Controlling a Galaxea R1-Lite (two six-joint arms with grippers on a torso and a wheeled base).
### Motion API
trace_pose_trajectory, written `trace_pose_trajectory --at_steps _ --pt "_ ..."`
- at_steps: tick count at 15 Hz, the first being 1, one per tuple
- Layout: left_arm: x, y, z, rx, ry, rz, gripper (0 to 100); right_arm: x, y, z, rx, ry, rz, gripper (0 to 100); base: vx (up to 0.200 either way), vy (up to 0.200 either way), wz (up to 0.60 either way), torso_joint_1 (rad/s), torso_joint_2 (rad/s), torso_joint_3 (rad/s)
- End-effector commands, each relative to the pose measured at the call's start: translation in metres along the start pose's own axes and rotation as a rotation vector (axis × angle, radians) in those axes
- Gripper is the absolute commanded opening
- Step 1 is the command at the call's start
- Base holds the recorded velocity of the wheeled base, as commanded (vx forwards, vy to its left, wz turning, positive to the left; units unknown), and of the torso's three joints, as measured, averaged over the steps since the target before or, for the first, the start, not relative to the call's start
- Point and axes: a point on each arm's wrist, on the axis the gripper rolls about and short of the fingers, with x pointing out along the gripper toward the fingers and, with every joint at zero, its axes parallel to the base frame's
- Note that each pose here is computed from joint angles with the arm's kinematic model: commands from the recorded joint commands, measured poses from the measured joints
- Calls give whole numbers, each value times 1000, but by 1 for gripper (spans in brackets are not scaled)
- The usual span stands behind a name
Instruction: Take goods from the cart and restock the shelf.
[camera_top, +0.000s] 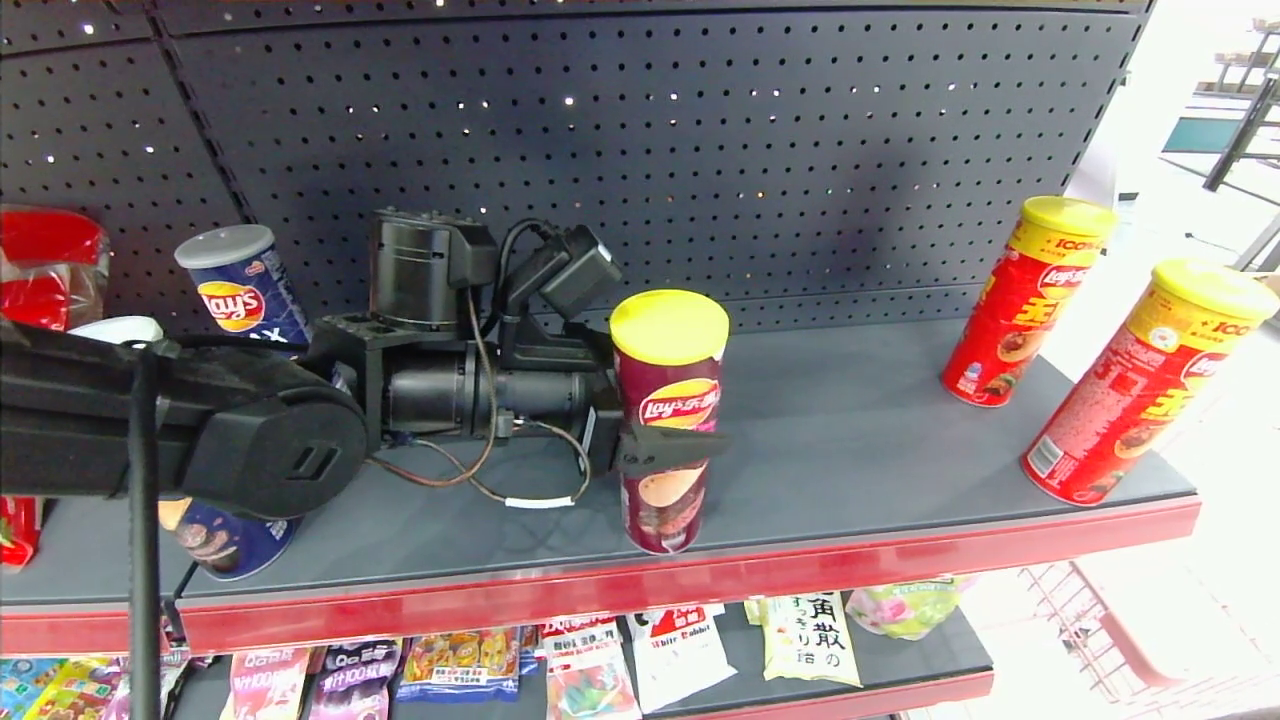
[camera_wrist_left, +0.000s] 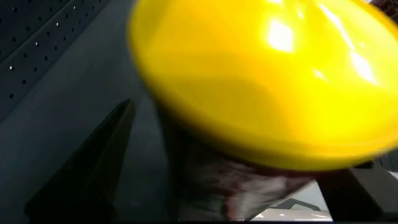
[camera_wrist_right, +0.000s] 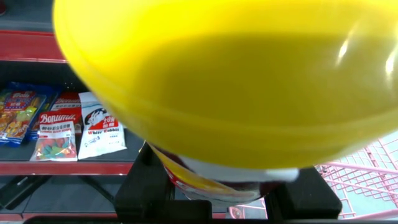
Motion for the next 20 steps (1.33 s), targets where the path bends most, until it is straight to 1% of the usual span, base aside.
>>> trace_pose_trajectory --at_steps 1,2,4,5,6,9,13,16,18,20 --pt "-3 0 1 2 -3 6 100 0 0 0 0 -1 1 0 0 0 0 0 0 0" --pt "-7 -2 0 1 -1 8 100 0 0 0 0 -1 1 0 0 0 0 0 0 0" --pt "-18 -11 -4 -11 13 9 100 0 0 0 0 -1 1 0 0 0 0 0 0 0" --pt "-32 -20 -11 -30 31 15 100 0 0 0 0 -1 1 0 0 0 0 0 0 0" --pt "-39 -23 -15 -41 42 27 100 0 0 0 0 -1 1 0 0 0 0 0 0 0" --pt "-47 -21 -19 -53 59 97 100 0 0 0 -2 1 1 0 0 0 0 0 0 0" --pt "-45 -19 -21 -62 70 115 100 0 0 0 -3 -1 1 0 0 0 0 0 0 0" --pt "-45 -18 -21 -62 70 123 100 0 0 0 -2 -1 1 0 0 0 0 0 0 0" --pt "-46 -15 -23 -66 75 135 100 0 0 0 -2 -1 1 0 0 0 0 0 0 0" --pt "-46 -12 -24 -71 83 168 100 0 0 0 -2 -1 1 0 0 0 0 0 0 0"
